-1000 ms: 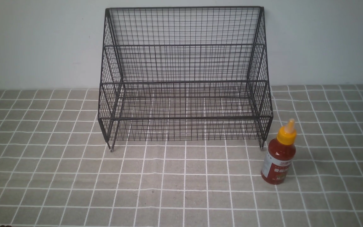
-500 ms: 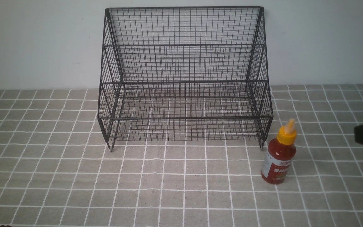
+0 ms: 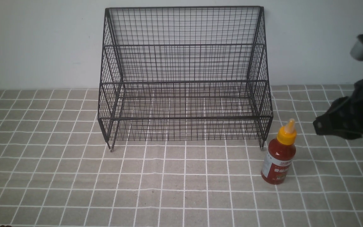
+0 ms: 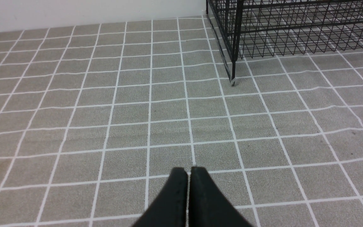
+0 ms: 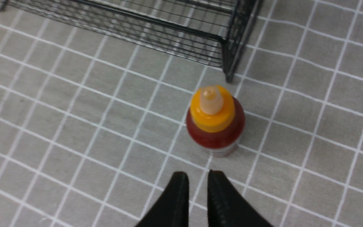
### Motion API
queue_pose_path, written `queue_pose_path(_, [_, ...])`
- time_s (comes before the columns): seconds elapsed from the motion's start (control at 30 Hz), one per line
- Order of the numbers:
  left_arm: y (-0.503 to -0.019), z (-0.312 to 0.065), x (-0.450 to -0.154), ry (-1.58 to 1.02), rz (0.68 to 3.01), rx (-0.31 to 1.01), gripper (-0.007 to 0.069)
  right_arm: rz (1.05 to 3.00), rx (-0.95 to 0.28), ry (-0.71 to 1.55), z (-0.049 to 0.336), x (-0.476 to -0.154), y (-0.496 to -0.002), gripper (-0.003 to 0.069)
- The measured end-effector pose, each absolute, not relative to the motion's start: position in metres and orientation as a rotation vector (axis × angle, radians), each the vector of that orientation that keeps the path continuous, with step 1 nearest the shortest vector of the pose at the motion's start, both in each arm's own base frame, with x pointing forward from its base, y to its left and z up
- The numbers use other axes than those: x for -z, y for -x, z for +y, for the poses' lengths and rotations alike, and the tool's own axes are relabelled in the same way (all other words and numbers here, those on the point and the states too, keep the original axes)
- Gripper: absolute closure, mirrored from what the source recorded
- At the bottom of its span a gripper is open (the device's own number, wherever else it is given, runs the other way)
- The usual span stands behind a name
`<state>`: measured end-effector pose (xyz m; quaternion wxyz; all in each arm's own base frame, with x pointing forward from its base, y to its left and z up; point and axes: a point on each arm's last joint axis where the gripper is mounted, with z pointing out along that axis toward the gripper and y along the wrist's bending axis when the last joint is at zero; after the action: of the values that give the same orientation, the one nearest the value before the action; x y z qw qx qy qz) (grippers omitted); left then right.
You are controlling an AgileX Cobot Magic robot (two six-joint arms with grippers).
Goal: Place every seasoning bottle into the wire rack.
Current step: Use the right arm to grab the condiment bottle closest to it
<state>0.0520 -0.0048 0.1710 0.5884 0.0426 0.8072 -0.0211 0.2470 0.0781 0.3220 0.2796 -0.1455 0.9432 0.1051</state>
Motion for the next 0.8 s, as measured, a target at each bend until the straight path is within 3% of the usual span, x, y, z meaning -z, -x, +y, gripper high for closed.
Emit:
queue_pose_path(0.2, [-0.052, -0.005, -0.171, -0.099, 1.88, 0.049, 0.0632, 2.55, -0.231, 0.421, 0.092, -0.313, -0.267, 0.035])
queue_pose_path(0.27, [-0.052, -0.005, -0.171, -0.099, 1.88, 0.049, 0.0632, 2.561, -0.222, 0.428, 0.097, -0.305, -0.278, 0.0232])
queue_pose_path(0.3, [-0.052, -0.005, -0.171, -0.099, 1.88, 0.049, 0.0632, 2.562, -0.22, 0.428, 0.097, -0.304, -0.279, 0.0224])
queue_pose_path(0.33, [-0.052, -0.005, -0.171, -0.099, 1.88, 0.049, 0.0632, 2.575, -0.203, 0.435, 0.099, -0.296, -0.287, 0.0163])
queue_pose_path(0.43, [-0.052, -0.005, -0.171, -0.099, 1.88, 0.049, 0.0632, 2.598, -0.183, 0.439, 0.101, -0.281, -0.298, 0.0106])
queue_pose_path(0.67, [-0.052, -0.005, -0.171, -0.099, 1.88, 0.049, 0.0632, 2.625, -0.176, 0.435, 0.106, -0.256, -0.315, 0.0104])
queue_pose_path(0.8, [-0.052, -0.005, -0.171, -0.099, 1.88, 0.049, 0.0632, 2.641, -0.184, 0.427, 0.108, -0.249, -0.318, 0.0231])
